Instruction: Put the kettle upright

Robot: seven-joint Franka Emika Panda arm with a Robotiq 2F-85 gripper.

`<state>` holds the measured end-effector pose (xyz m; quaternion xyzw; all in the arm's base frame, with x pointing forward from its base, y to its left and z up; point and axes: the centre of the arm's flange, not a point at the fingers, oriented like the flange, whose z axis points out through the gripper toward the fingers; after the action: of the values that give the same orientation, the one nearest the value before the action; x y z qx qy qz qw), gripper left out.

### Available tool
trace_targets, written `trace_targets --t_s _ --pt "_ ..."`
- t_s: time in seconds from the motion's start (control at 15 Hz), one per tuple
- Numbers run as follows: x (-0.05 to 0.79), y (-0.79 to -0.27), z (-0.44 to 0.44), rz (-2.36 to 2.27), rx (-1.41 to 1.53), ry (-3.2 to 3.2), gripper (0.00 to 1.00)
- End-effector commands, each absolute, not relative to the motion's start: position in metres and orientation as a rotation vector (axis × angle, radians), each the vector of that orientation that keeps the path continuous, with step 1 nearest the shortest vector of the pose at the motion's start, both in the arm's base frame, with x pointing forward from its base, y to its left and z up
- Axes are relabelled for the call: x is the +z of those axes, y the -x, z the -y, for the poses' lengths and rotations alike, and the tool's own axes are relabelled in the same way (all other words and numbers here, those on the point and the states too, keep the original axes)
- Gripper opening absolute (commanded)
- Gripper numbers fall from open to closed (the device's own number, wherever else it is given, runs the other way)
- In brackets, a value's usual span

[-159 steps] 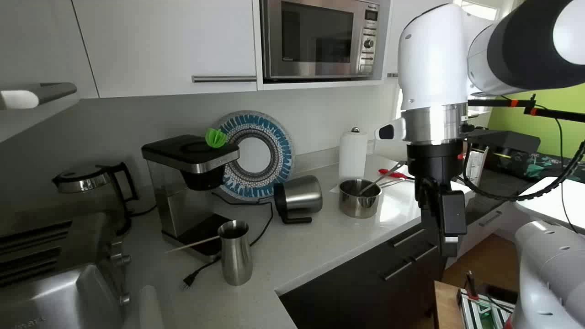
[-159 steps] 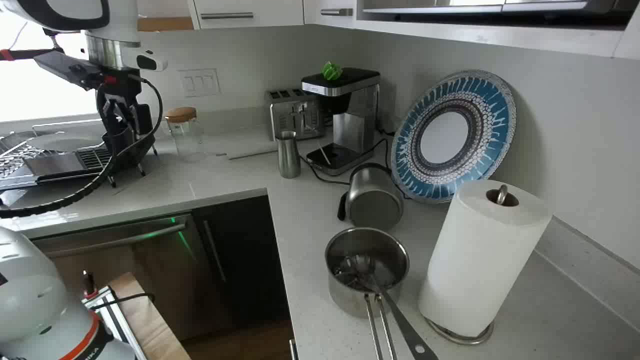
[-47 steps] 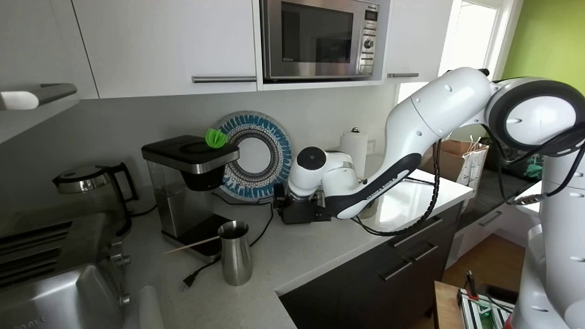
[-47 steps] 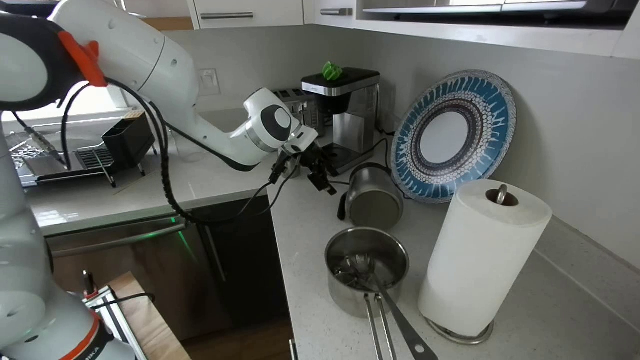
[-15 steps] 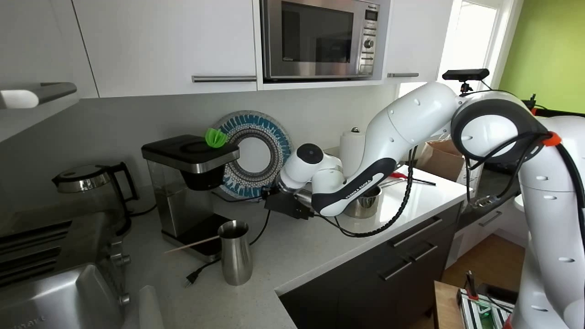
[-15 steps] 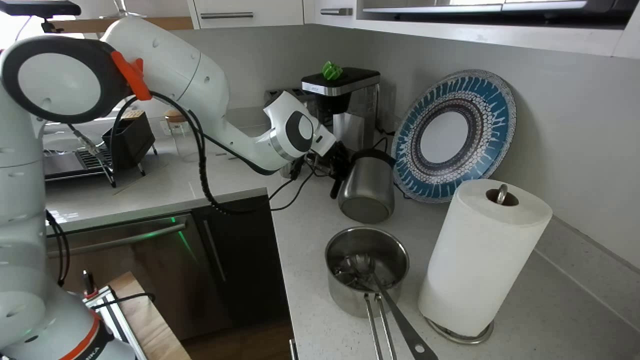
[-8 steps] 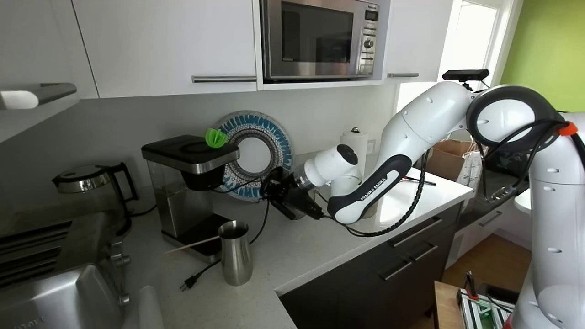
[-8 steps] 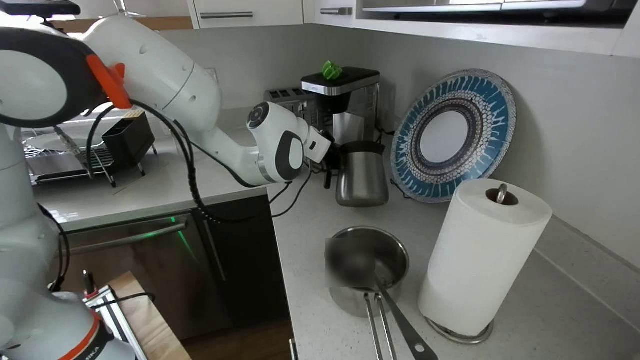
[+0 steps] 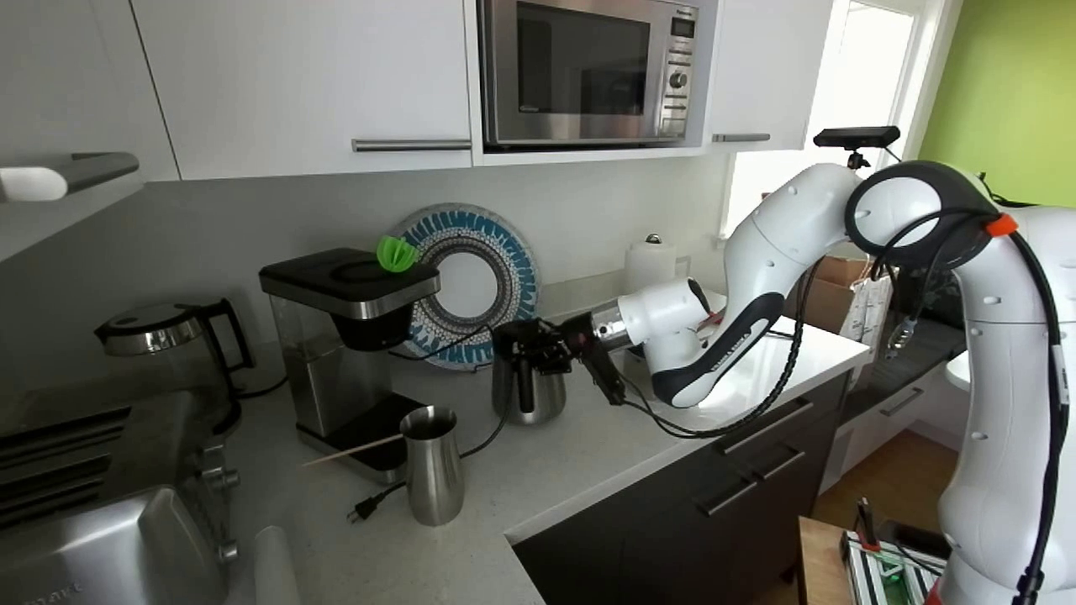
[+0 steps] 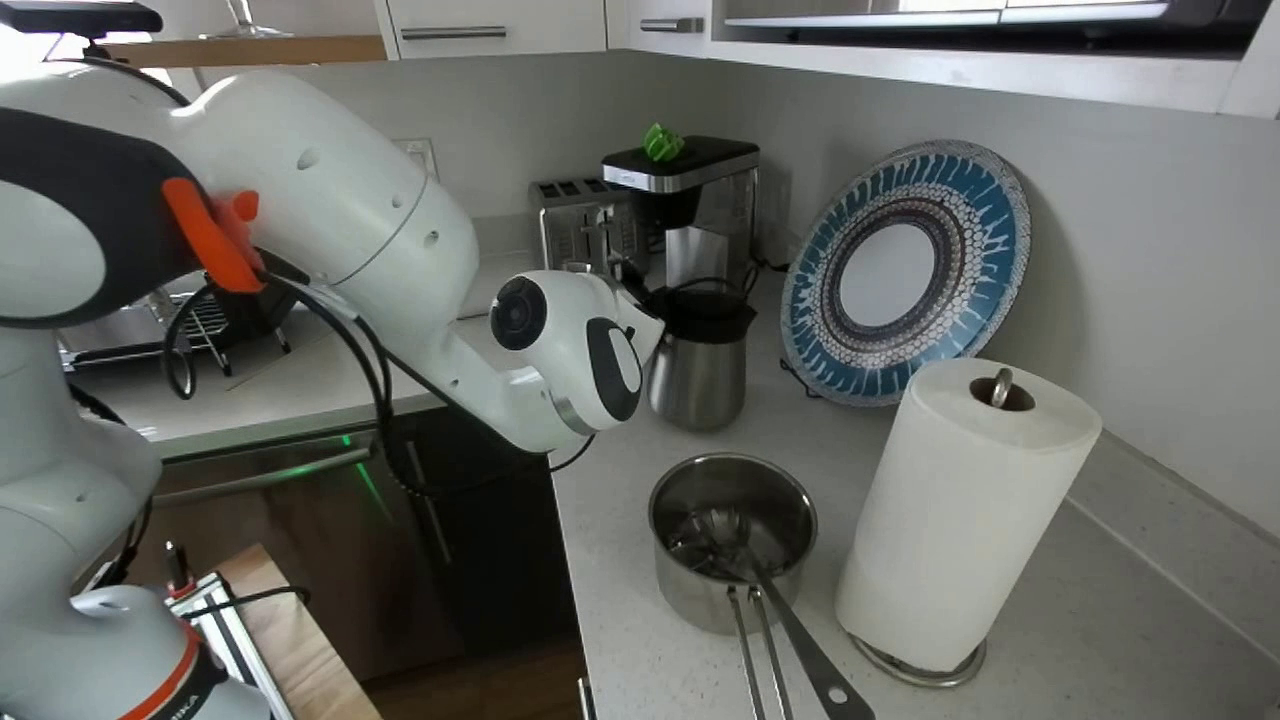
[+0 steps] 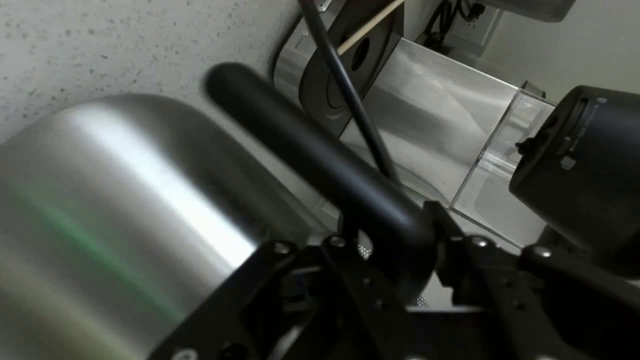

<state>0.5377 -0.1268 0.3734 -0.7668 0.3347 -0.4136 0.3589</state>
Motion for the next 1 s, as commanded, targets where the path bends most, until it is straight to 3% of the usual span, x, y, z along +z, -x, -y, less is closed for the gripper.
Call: trace_targets --t_s 0.0,0.53,0.6,0.73,0.93 --pt "0.373 -0.537 0.13 -0.86 -1.065 1.971 0.12" --pt "0.393 -0.569 0.156 -1.027 -1.286 1.937 0.15" --pt "0.396 -0.575 0.163 -1.072 -1.307 1.945 0.61" --pt "0.398 -0.583 0.174 -1.15 -1.338 1.956 0.58" --pt "0.403 -0.591 0.183 -1.263 -1.374 1.968 0.77"
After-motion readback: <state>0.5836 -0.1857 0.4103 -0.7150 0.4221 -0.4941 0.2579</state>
